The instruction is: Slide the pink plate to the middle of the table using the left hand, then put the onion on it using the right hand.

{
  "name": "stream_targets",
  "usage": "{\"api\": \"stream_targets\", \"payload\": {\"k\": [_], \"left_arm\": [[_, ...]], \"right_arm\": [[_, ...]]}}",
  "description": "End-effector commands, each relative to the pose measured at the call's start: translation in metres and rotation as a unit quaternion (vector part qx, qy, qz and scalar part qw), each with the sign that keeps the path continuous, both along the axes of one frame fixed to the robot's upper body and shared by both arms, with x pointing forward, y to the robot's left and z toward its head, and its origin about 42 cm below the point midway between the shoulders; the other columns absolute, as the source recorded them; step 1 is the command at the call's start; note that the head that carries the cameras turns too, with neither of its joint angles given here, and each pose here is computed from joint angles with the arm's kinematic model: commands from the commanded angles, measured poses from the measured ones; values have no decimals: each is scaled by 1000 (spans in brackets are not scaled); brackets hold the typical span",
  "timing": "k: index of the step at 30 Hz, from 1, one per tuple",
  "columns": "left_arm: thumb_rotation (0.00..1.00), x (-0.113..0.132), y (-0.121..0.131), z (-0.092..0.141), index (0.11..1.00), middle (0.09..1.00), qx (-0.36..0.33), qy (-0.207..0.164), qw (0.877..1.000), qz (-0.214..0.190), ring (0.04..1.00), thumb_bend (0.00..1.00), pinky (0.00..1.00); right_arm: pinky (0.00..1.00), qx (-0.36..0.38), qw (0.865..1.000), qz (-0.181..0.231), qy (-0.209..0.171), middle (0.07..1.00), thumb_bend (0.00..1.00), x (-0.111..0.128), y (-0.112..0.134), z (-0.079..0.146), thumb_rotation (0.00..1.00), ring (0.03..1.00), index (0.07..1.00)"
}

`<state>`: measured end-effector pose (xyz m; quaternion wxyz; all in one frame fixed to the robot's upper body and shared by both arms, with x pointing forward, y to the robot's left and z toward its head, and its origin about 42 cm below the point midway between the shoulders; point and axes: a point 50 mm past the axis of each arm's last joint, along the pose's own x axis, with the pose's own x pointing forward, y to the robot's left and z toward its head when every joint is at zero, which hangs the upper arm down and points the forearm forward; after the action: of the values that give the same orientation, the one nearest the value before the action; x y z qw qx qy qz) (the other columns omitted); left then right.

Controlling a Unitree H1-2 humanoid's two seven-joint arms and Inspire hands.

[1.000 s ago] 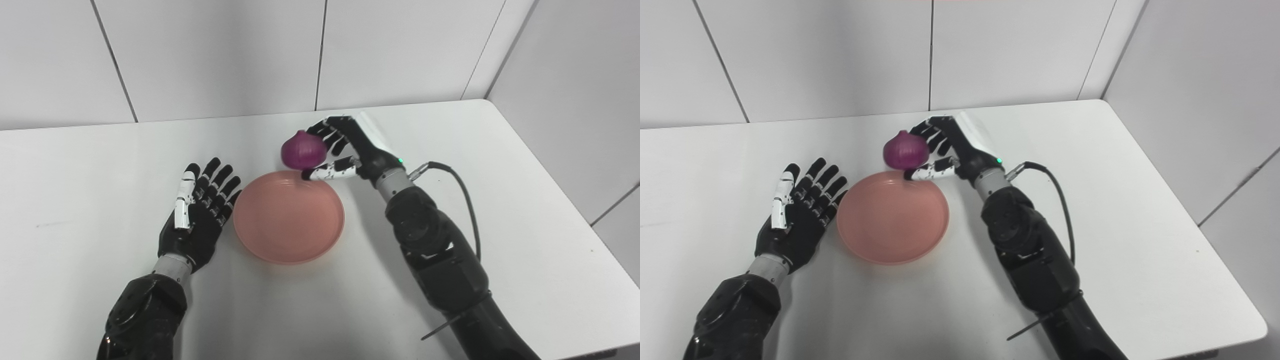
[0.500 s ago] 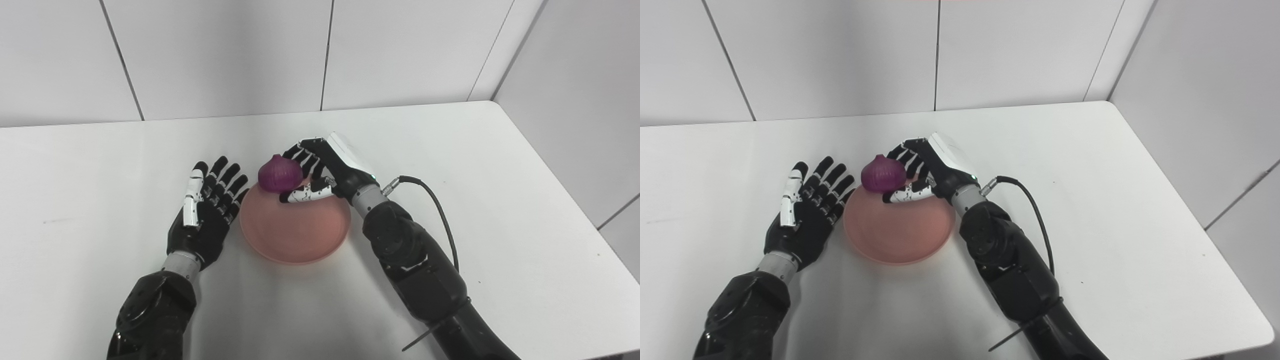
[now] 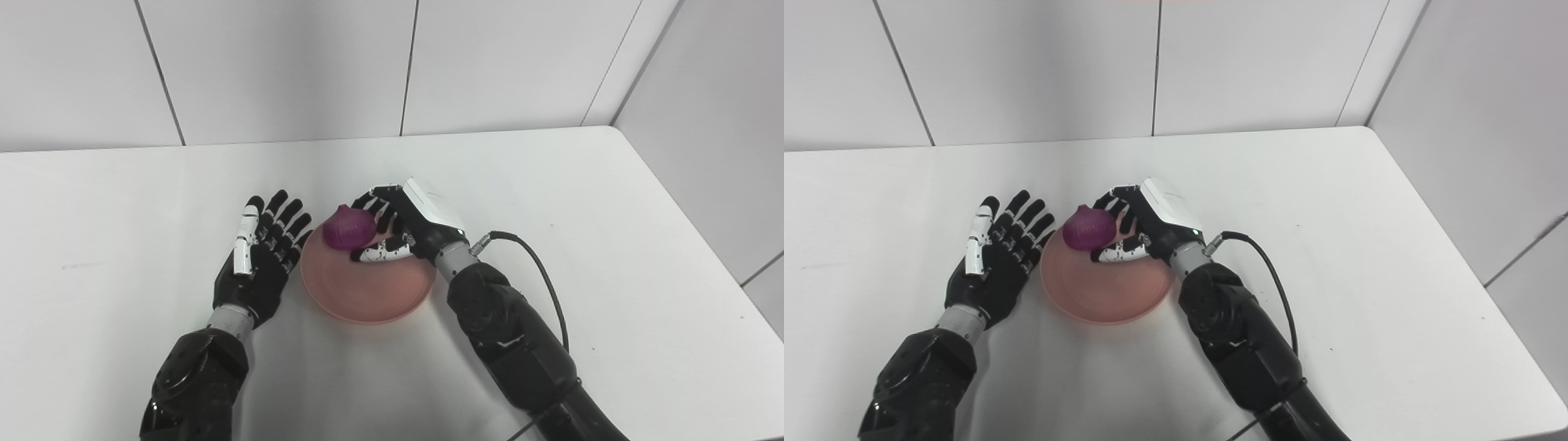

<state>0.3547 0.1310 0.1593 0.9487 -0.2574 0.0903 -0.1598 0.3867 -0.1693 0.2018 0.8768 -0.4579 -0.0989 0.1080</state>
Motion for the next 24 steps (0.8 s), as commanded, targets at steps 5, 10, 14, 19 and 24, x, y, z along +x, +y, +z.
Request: {"api": "stream_targets", "payload": {"k": [5,10,14,19,24], "left_arm": [[1000,-1,-4,4,955,967,-3,-5,1000,-5,956,433,936],[1000,-2,-4,4,952,963,-3,-4,1000,-4,954,437,932],[1000,-2,-4,5,952,962,-4,-4,1000,-4,952,436,931],[1000,-2,-4,5,957,966,-5,-4,1000,-5,956,431,937],[1000,-1,-4,5,949,959,1,-4,1000,-3,950,432,928]], "right_arm": [[291,-18,998,20,-52,499,571,-3,-1,17,127,394,603],[271,-23,998,21,-54,488,585,-6,-5,13,118,377,599],[261,-21,998,21,-53,485,587,-8,-6,11,110,370,604],[326,-27,998,9,-57,572,680,-9,-7,10,203,457,622],[360,-29,998,9,-53,623,815,-10,-7,10,305,504,658]]}}
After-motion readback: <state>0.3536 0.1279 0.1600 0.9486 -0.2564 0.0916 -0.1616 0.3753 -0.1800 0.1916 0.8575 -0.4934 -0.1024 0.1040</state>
